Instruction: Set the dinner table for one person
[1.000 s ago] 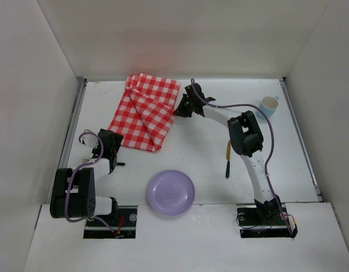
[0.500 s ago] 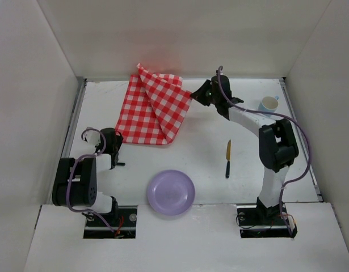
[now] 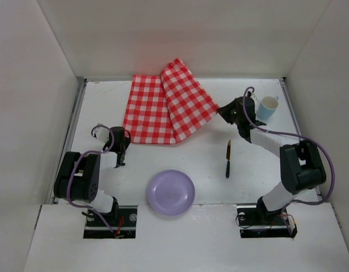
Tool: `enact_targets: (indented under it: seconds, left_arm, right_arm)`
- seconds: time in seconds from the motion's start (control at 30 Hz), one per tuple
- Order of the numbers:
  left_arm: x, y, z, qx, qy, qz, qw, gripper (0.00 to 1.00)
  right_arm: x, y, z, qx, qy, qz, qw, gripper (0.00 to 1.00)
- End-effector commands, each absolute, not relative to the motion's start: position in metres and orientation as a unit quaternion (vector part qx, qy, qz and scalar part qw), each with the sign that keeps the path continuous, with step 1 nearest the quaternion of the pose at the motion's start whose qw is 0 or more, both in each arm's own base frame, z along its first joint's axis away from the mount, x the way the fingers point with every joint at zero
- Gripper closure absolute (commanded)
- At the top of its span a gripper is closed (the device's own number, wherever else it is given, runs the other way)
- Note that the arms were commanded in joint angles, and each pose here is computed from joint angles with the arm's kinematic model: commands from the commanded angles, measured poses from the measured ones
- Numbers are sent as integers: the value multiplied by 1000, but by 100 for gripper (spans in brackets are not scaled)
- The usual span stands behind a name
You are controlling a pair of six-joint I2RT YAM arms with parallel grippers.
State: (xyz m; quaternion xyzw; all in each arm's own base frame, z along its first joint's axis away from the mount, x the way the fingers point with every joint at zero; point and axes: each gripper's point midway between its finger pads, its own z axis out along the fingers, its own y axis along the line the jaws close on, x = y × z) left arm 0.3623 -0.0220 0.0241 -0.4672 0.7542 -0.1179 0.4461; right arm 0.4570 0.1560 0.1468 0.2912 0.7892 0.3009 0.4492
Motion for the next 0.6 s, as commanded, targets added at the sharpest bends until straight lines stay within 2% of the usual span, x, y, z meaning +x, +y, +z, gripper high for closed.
enact_targets:
  seconds: [0.0,0.27,0.57]
  left_arm:
    - [368,-18,36,-463,745,-112,466,94]
    - [355,-21,41,-456,749,-118,465,94]
    - [318,-16,40,-446,764,-98,455,95]
  right_arm:
    - [445,123,160,340,746,277,502,86]
    - [384,80,114,375,759,195,495,87]
    - [348,70,66,368,797,150,455,87]
